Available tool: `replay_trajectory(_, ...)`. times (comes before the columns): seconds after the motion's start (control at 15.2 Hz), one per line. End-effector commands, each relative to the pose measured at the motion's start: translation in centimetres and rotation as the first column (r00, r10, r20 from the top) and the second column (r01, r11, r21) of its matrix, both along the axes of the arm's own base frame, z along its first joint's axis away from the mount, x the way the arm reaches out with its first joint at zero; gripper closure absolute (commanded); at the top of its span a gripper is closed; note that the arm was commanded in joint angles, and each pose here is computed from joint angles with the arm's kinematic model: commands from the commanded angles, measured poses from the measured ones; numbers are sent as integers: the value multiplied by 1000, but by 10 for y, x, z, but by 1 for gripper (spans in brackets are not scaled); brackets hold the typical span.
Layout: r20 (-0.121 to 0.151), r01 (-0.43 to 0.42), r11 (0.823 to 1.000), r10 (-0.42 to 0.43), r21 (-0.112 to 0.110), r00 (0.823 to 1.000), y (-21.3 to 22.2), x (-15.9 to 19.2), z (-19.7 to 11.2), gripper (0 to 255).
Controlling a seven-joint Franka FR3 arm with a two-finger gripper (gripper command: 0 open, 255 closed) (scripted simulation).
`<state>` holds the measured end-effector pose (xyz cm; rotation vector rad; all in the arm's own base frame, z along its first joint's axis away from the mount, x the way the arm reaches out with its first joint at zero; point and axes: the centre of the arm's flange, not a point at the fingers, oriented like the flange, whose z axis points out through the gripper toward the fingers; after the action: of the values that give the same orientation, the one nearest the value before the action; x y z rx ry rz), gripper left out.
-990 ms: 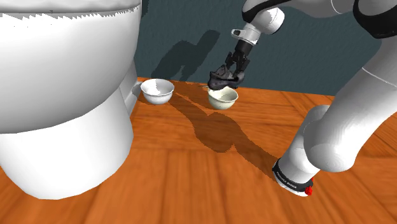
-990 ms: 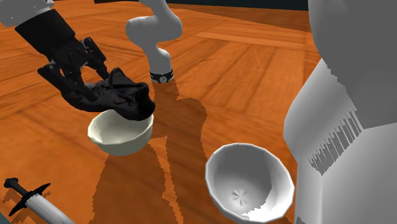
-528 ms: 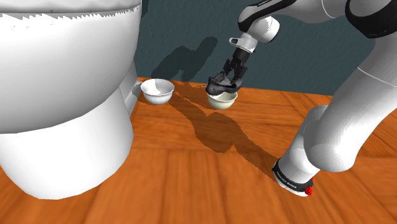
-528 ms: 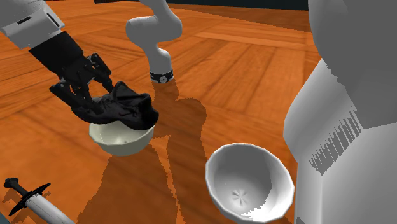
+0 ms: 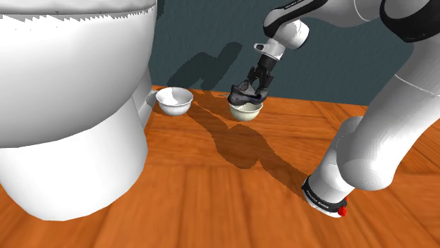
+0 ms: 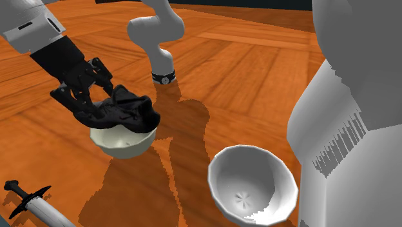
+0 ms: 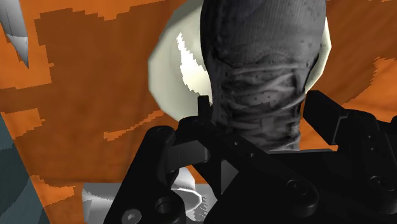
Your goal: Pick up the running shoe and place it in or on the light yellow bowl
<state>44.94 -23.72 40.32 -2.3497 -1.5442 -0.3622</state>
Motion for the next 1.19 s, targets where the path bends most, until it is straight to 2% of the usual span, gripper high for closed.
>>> replay_trajectory(0.0,-7,-2,1000,2,1,1000,1,0,-3,0)
replay_trajectory(0.33,-7,-2,1000,2,1,1000,2,0,-3,0)
replay_trajectory(0.59,-7,-2,1000,2,1,1000,-18,-2,43,0)
replay_trajectory(1.12,-7,-2,1000,2,1,1000,-18,-2,43,0)
